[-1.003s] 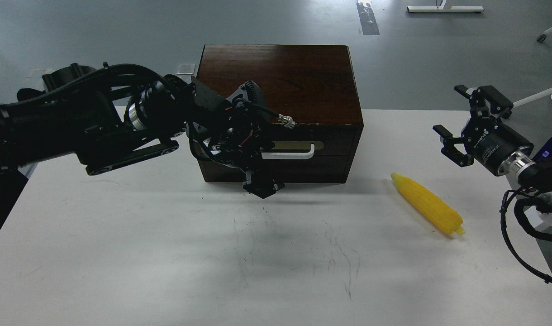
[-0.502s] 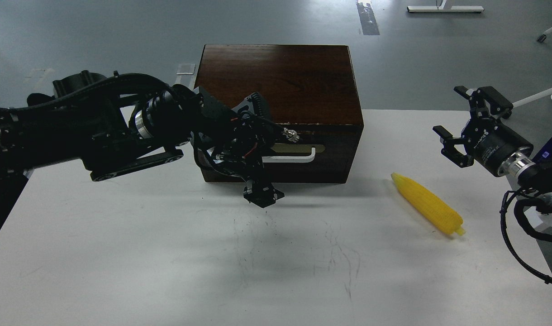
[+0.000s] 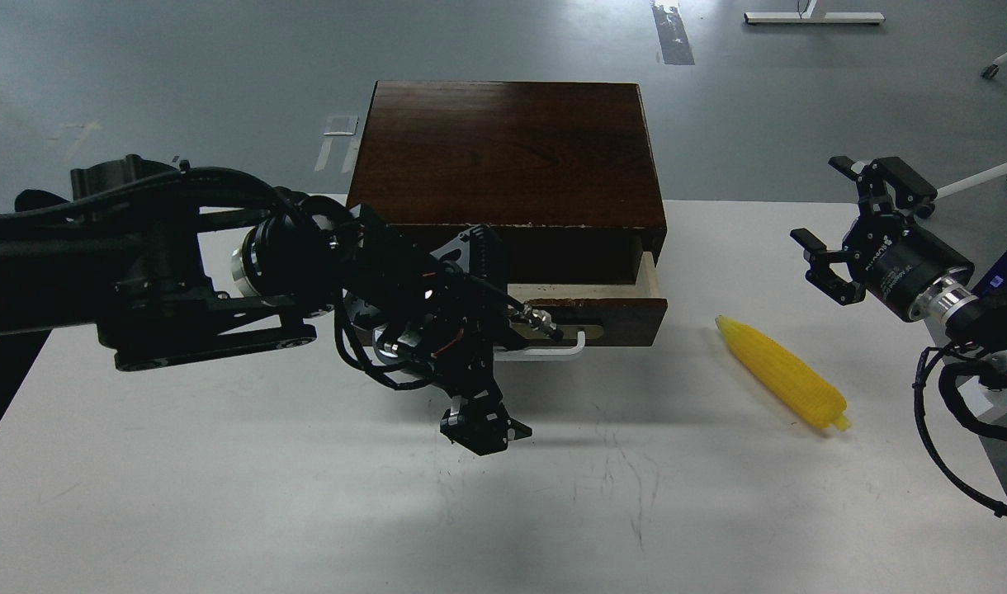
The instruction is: Put corn in drawer with both arms
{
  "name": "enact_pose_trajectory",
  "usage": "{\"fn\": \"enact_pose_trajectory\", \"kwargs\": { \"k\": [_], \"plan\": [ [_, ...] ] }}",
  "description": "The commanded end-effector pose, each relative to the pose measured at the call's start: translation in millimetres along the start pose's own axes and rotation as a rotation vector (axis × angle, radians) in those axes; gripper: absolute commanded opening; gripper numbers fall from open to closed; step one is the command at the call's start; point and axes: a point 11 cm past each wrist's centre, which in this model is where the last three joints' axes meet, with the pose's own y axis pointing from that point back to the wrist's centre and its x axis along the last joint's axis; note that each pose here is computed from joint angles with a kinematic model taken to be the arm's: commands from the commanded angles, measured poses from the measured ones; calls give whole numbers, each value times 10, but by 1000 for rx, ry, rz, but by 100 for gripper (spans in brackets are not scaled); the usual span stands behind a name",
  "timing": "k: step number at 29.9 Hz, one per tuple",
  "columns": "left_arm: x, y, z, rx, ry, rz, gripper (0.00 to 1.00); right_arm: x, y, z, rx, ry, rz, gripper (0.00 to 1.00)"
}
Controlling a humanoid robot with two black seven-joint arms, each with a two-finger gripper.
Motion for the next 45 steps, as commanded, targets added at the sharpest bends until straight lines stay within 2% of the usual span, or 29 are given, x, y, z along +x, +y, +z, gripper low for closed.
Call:
{"fn": "enact_pose_trajectory", "kwargs": {
  "k": [1, 26, 32, 35, 38, 40, 45],
  "plan": [
    [4, 0, 27, -7, -3, 2, 99, -3, -1, 1, 0, 0, -1, 100],
    [-7, 185, -108, 54, -6, 1, 99, -4, 6, 24, -4, -3, 0, 100],
    [132, 279, -99, 62, -27, 32, 99, -5, 8, 21, -4, -4, -2, 100],
    [376, 500, -75, 64, -12, 141, 99, 2, 12, 27, -6, -1, 1, 100],
    [616, 735, -32, -11, 132, 303, 99, 1, 12, 27, -6, -2, 0, 100],
    [786, 1090, -80, -89, 323, 491, 99, 1, 12, 27, -6, -2, 0, 100],
    [724, 1686, -365, -176, 668, 779, 99, 0, 14, 32, -8, -1, -1, 100]
  ]
}}
